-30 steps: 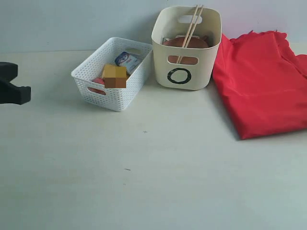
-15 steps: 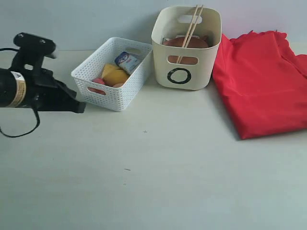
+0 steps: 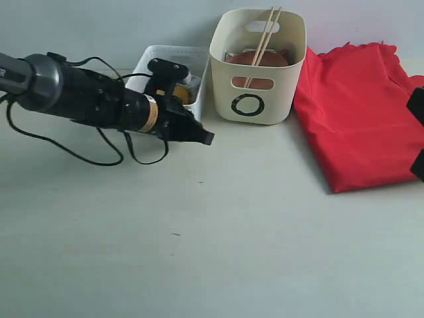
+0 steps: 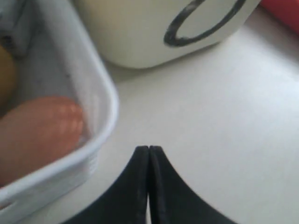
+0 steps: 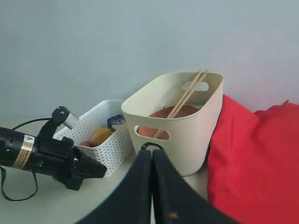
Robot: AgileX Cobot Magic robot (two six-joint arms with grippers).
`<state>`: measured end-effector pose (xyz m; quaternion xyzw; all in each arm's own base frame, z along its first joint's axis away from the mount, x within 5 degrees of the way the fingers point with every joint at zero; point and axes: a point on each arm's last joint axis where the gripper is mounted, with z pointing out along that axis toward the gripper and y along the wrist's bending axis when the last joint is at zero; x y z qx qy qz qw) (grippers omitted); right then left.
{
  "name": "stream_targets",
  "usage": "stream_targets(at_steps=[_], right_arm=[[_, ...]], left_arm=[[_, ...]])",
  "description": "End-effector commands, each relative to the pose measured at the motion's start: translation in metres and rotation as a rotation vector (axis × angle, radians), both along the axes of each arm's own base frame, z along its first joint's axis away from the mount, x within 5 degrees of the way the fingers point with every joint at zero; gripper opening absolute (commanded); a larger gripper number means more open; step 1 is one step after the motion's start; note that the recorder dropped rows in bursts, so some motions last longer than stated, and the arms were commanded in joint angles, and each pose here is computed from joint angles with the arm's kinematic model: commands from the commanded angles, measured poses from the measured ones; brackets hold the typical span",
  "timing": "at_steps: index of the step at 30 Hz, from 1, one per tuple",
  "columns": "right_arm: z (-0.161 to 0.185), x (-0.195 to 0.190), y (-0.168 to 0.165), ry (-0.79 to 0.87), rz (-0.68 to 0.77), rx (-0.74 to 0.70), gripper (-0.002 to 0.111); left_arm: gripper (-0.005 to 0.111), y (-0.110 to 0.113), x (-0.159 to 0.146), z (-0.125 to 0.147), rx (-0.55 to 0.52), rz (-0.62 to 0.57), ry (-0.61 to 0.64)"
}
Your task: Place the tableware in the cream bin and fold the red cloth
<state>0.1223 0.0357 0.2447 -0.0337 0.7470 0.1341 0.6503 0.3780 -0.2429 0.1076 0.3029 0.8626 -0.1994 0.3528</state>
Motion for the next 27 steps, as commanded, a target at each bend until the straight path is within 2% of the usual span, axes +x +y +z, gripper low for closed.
stream_targets(at_steps=[1,8,13,17,22,25,27], right_arm=[[0.001,0.000,0.000,-0.019,0.004,-0.018,0.000],[-0.004,0.006,0.002,0.005,-0.007,-0.033,0.000],[-0.006,0.012,0.002,0.004,-0.026,-0.042,0.000],[-0.007,0.013,0.002,0.014,-0.026,-0.045,0.000],[-0.007,0.013,0.002,0.014,-0.026,-0.045,0.000],[-0.007,0.013,0.002,0.014,-0.026,-0.045,0.000],[-0.007,0.013,0.002,0.014,-0.026,-0.043,0.000]], left_arm=[[0.000,-0.024,0.010,0.009,-0.033,-0.019,-0.053],[0.000,-0.025,0.015,0.036,-0.078,-0.001,-0.096],[0.000,-0.016,-0.004,0.068,-0.063,-0.065,-0.153],[0.000,0.009,-0.022,0.099,-0.071,-0.040,-0.186],[0.000,0.053,-0.056,0.142,-0.131,-0.008,-0.231],[0.000,0.078,-0.084,0.152,-0.156,-0.043,-0.249],[0.000,0.093,-0.100,0.160,-0.206,-0.023,-0.261]])
